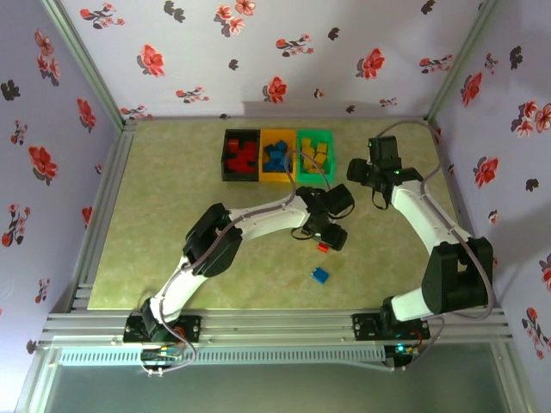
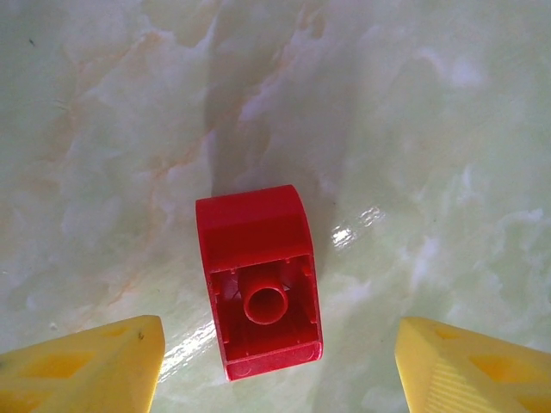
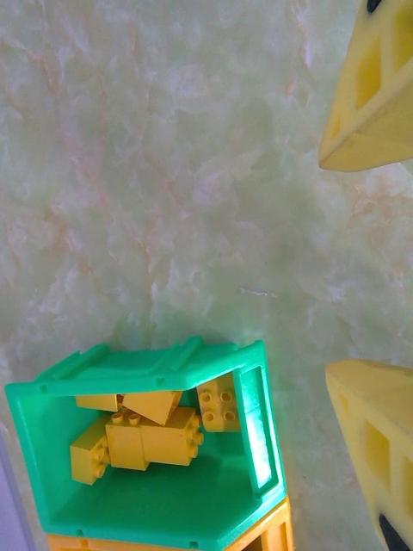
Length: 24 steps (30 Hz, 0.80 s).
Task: Sort the legos into containers by color
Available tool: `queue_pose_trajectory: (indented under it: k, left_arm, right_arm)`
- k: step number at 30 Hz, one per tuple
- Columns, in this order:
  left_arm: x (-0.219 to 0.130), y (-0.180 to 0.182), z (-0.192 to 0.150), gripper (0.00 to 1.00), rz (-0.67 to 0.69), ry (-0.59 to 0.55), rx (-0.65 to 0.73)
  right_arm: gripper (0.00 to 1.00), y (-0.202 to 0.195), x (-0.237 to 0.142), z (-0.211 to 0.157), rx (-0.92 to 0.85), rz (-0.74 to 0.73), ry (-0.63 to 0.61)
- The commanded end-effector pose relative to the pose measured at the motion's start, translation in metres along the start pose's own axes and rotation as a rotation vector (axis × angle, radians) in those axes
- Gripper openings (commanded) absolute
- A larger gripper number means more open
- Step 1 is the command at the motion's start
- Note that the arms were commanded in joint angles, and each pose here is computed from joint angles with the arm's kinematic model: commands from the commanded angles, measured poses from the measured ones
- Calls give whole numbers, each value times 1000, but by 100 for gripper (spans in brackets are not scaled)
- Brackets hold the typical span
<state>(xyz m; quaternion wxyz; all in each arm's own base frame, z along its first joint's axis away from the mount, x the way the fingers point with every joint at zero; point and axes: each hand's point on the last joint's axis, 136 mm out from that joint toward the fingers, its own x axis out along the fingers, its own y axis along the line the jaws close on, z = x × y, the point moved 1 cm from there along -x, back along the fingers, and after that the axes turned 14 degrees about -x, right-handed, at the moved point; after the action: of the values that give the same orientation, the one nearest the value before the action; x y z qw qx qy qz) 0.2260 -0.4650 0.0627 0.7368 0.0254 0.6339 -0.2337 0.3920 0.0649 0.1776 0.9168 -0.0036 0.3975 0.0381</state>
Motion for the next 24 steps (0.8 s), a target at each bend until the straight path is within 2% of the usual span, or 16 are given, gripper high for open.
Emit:
queue_pose_trajectory:
  k: [1, 7, 14, 24]
  left_arm:
    - [7, -1, -6, 70, 10, 36, -8]
    - [15, -2, -5, 66, 10, 39, -4]
    - [23, -1, -2, 57, 31, 44, -1]
    - [26, 4, 0, 37, 57, 34, 10]
  right_arm:
    - [60, -2, -9, 5, 16, 6, -31]
    - [60, -3, -10, 3, 13, -1, -26]
    - [60, -5, -13, 1, 11, -9, -28]
    - [60, -7, -17, 0, 9, -18, -32]
